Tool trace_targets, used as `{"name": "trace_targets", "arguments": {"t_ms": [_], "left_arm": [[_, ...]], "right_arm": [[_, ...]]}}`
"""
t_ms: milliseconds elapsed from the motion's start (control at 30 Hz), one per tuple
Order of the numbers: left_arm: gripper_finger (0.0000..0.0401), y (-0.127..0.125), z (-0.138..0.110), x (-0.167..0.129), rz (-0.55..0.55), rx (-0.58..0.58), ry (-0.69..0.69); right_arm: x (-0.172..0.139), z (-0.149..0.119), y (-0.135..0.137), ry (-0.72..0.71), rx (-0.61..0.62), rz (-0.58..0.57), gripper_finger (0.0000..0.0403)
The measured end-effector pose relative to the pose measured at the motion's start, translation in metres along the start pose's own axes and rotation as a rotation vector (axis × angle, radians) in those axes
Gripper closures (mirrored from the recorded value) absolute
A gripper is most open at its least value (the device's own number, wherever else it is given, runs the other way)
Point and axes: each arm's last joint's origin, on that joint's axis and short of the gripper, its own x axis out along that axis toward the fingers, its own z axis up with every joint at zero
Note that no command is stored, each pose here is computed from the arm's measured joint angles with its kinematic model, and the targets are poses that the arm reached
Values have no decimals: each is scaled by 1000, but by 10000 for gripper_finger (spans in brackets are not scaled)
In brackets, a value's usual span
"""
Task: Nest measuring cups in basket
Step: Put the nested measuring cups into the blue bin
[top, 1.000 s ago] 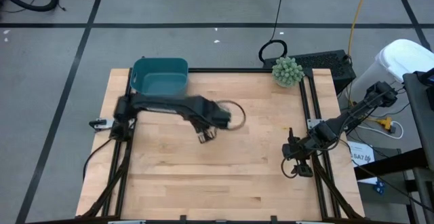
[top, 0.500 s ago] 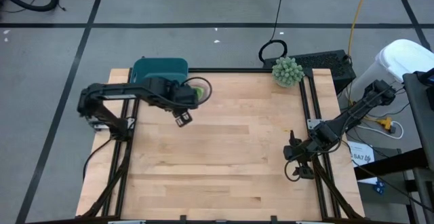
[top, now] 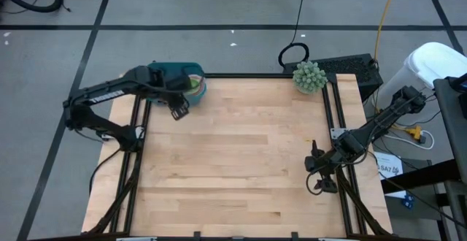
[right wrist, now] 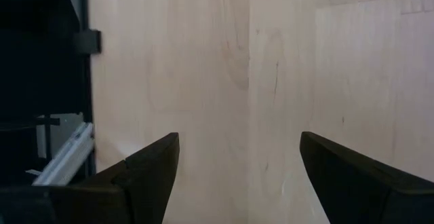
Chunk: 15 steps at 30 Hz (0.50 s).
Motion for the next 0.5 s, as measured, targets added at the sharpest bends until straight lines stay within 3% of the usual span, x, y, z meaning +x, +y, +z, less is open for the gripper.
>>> {"name": "trace_targets", "arguments": {"t_ms": [267,500], "left_arm": [[264,31,-2,22,-138,184,61],[264,69,-5,36,-106,127,100]], "right_arm": [[0,3,3,-35,16,32,103],[0,2,4,-29,38,34,103]]}}
